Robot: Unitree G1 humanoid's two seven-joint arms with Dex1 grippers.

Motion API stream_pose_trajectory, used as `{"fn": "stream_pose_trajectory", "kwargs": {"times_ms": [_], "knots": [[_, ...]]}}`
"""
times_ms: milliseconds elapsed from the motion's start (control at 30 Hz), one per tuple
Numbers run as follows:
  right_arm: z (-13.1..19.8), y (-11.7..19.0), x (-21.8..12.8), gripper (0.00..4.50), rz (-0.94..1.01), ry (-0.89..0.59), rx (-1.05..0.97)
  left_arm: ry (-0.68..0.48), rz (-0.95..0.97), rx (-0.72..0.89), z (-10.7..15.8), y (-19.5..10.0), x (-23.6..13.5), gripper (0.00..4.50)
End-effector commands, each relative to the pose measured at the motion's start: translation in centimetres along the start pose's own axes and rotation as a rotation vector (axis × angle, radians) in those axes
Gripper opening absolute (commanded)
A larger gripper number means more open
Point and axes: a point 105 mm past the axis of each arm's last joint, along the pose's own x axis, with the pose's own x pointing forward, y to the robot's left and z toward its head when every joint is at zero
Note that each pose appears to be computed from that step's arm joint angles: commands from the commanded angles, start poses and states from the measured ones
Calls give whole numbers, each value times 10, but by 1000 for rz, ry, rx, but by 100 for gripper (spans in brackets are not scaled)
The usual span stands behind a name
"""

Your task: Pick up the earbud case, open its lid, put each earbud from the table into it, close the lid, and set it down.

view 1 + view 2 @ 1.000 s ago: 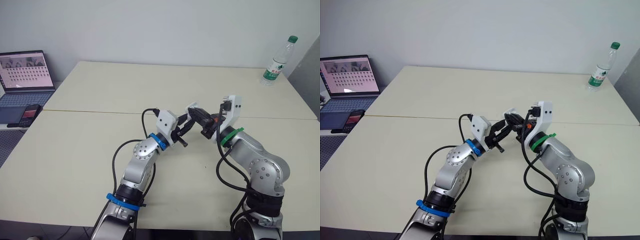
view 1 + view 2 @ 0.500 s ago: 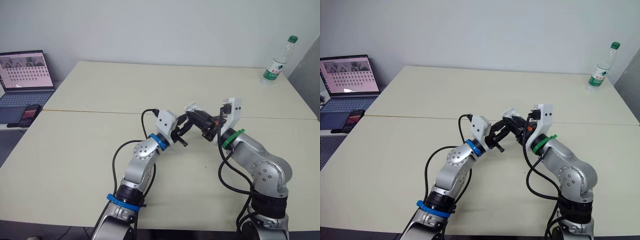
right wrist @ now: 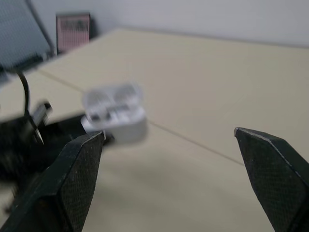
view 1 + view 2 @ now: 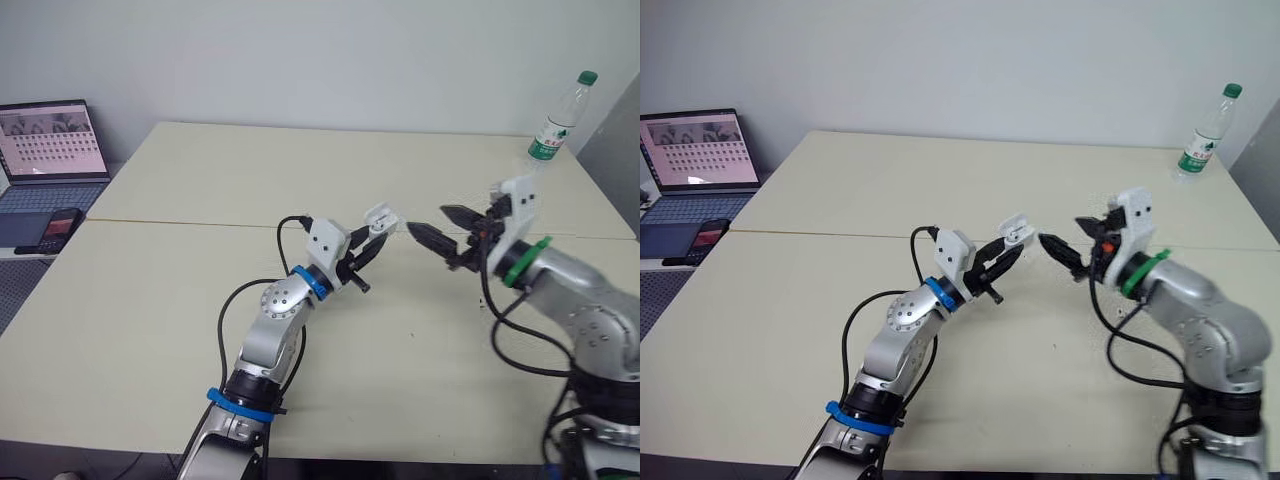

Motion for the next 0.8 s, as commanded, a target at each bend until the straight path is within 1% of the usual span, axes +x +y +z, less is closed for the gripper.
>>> {"fn": "stream_pose_trajectory", "kwargs": {"times_ms": [33, 167, 233, 333, 433, 533, 667, 800], "knots": [[-14, -16, -19, 448, 24, 147, -79, -42, -3, 38, 17, 6, -6, 76], [-54, -27, -47, 448, 118, 475, -235, 6, -30, 71, 15, 16, -20, 76], [-64, -36, -55, 448, 150, 595, -323, 28, -38, 84, 15, 23, -25, 76], [-72, -54, -60, 448, 190, 733, -434, 57, -43, 112, 15, 35, -33, 76], [-75, -69, -57, 448, 234, 831, -525, 89, -86, 113, 14, 38, -41, 76], [-73, -74, -44, 448, 283, 873, -551, 111, -150, 77, 15, 35, -50, 76], [-75, -78, -31, 448, 349, 955, -584, 154, -235, 51, 15, 25, -61, 76], [-75, -74, -16, 448, 389, 992, -610, 167, -273, 45, 17, 17, -66, 76]]}}
